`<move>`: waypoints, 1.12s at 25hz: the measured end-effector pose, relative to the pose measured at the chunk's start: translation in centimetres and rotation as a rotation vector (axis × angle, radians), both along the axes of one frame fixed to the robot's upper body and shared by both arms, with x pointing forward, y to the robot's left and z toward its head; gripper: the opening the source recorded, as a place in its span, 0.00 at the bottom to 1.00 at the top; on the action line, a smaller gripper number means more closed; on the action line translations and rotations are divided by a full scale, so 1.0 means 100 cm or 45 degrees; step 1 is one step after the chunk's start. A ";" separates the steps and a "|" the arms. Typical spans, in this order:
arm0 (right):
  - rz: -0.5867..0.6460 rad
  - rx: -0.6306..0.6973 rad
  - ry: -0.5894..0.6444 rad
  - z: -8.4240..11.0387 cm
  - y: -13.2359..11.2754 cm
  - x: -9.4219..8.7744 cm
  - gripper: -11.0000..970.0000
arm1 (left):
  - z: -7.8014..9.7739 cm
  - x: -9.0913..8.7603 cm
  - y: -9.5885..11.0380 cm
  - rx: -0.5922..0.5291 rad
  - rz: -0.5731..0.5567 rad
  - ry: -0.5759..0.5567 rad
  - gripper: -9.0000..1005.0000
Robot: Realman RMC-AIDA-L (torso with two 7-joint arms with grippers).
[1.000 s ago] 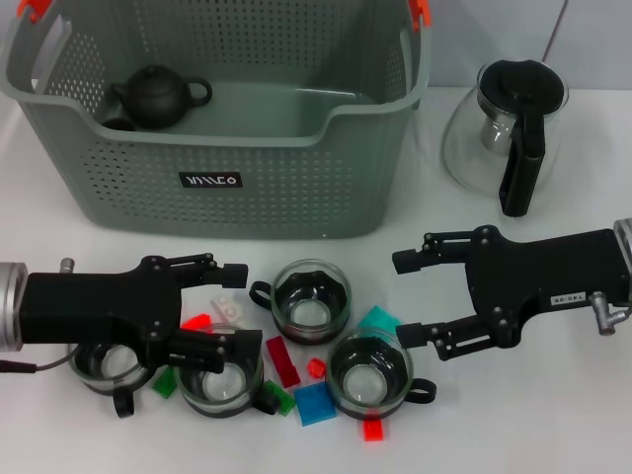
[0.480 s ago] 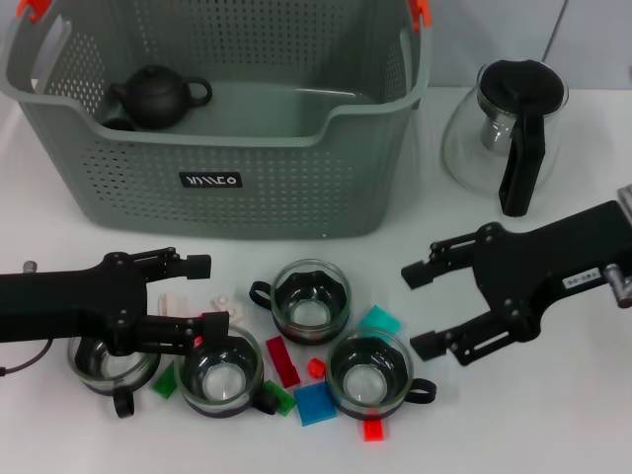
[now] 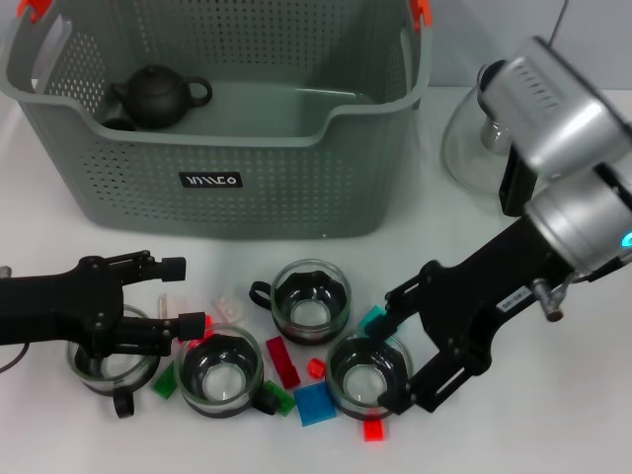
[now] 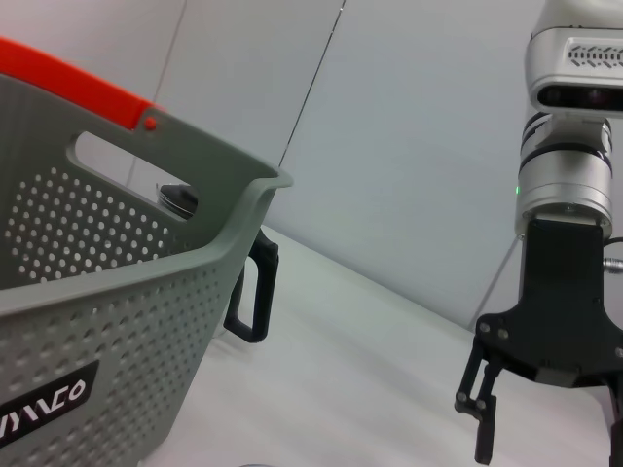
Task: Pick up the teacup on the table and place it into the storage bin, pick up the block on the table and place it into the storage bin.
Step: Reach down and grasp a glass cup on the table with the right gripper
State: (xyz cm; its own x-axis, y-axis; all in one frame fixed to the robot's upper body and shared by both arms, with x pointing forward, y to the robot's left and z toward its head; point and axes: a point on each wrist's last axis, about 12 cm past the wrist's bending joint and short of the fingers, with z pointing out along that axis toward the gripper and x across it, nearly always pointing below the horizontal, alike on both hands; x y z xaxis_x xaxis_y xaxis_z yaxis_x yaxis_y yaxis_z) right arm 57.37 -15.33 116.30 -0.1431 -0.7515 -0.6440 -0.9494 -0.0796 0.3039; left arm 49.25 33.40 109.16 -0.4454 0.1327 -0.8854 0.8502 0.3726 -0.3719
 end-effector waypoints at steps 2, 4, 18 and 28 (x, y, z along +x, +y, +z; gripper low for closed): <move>0.022 -0.050 0.002 0.002 0.007 0.000 0.89 | 0.000 0.000 0.001 0.001 0.004 0.000 0.95; 0.044 -0.097 0.005 0.003 0.015 0.001 0.89 | -0.001 0.000 0.001 0.009 0.009 0.002 0.95; 0.144 -0.344 -0.099 -0.013 0.054 -0.006 0.89 | -0.008 -0.008 0.003 0.064 -0.025 -0.013 0.95; 0.151 -0.384 -0.160 -0.025 0.073 -0.012 0.83 | -0.010 -0.008 0.005 0.079 -0.018 -0.015 0.95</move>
State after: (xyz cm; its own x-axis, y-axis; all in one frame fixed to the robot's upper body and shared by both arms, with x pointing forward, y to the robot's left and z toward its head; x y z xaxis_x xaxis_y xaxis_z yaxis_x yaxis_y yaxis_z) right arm 56.22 -8.00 113.76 0.0227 -0.9174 -0.3972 -0.9705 -0.1157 0.2117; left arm 48.41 33.85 108.13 -0.4330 0.1936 -0.8803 0.8596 0.3825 -0.3387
